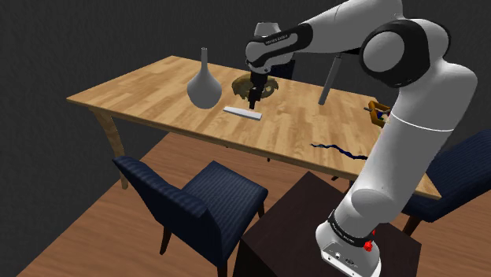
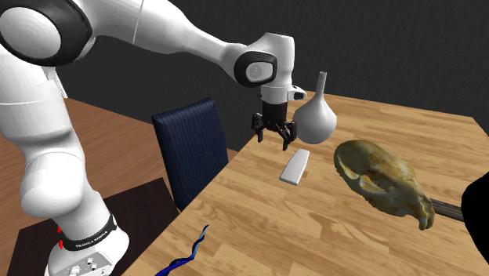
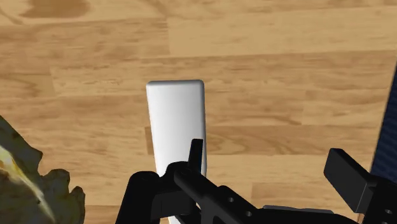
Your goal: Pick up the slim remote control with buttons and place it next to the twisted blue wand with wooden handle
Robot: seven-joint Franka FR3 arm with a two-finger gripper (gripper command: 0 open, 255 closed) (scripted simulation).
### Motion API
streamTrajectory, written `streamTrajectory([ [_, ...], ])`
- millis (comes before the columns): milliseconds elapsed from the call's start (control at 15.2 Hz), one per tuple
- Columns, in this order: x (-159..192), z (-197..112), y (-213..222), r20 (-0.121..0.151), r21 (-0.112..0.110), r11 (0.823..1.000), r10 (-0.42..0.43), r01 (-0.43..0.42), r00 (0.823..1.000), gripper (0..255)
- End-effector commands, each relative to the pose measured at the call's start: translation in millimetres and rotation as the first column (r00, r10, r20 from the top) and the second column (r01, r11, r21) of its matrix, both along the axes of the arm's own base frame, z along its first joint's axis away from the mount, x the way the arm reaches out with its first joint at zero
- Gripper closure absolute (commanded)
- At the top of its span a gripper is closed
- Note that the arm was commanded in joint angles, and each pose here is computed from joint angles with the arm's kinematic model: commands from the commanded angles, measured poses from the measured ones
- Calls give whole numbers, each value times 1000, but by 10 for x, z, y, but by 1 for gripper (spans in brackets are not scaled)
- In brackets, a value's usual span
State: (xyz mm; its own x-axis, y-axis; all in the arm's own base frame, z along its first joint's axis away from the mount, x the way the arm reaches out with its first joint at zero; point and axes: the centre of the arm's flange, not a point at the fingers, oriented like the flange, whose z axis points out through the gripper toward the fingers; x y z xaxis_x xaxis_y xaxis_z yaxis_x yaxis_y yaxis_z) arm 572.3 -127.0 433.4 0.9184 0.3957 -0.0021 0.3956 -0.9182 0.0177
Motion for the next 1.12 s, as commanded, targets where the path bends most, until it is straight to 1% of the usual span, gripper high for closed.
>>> streamTrajectory([
  [0, 223, -145, -96, -2, 1, 1000, 21, -21, 1000, 0],
  [462, 993, -624, -318, -9, 6, 996, 90, -90, 996, 0],
  [528, 1051, -660, -332, -9, 7, 995, 95, -95, 995, 0],
  [1056, 1049, -1060, -337, -9, 7, 995, 95, -95, 995, 0],
])
